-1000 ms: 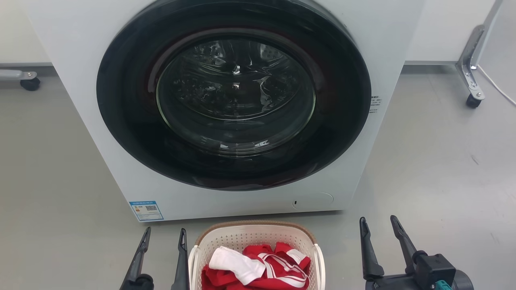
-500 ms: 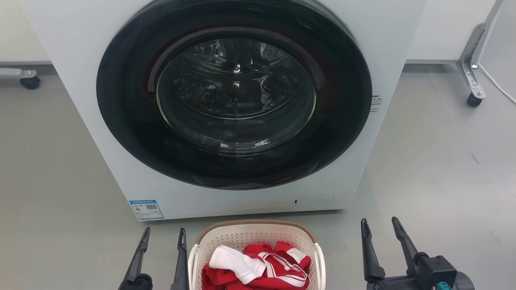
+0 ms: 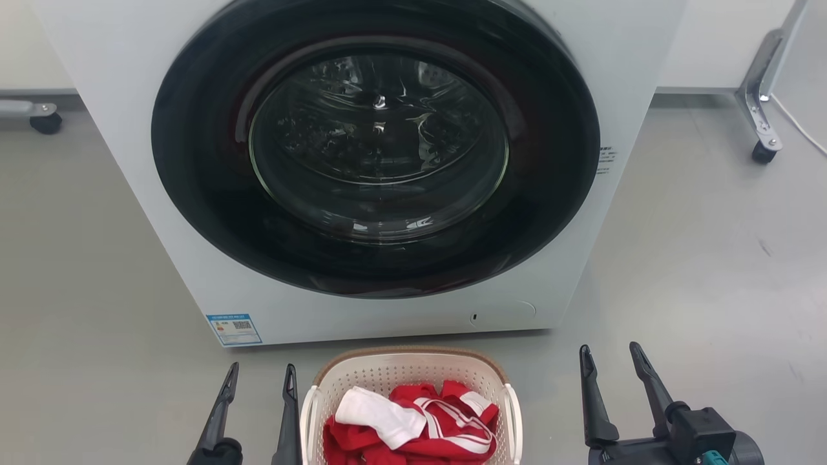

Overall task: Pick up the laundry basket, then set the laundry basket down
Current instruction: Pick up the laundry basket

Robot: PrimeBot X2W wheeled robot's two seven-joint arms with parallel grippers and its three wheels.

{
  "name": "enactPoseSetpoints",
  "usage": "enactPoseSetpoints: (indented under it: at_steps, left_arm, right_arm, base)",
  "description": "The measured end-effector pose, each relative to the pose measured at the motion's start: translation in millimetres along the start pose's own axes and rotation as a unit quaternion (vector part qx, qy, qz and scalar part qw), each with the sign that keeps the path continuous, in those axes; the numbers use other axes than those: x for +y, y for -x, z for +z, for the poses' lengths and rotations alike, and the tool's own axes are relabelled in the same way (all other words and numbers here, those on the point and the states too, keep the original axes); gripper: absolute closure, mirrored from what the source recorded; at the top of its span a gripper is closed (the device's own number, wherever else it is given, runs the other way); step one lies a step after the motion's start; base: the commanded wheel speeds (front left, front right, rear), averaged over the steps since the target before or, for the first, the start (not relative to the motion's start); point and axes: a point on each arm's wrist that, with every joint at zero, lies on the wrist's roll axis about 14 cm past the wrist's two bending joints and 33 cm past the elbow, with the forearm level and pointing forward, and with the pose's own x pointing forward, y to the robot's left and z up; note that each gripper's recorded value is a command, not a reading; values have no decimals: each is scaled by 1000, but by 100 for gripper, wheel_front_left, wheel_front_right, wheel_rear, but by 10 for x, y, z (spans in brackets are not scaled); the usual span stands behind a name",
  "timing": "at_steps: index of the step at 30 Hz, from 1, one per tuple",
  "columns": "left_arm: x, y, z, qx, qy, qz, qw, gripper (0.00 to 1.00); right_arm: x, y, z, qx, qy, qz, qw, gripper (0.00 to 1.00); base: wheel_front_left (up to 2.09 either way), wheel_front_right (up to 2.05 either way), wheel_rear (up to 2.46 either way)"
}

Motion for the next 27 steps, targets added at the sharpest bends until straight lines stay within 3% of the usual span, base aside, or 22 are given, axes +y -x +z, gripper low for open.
enactPoseSetpoints:
  at_steps: [14, 27]
  left_arm:
    - [18, -223, -213, 30, 5, 2, 1000, 0]
    - [35, -641, -708, 89, 4, -7, 996, 0]
  right_arm:
    - [-64, -296, -119, 11, -3, 2, 1000, 0]
    - [-229, -628, -657, 74, 3, 0, 997, 0]
  base:
    - [0, 0, 0]
    - [0, 0, 0]
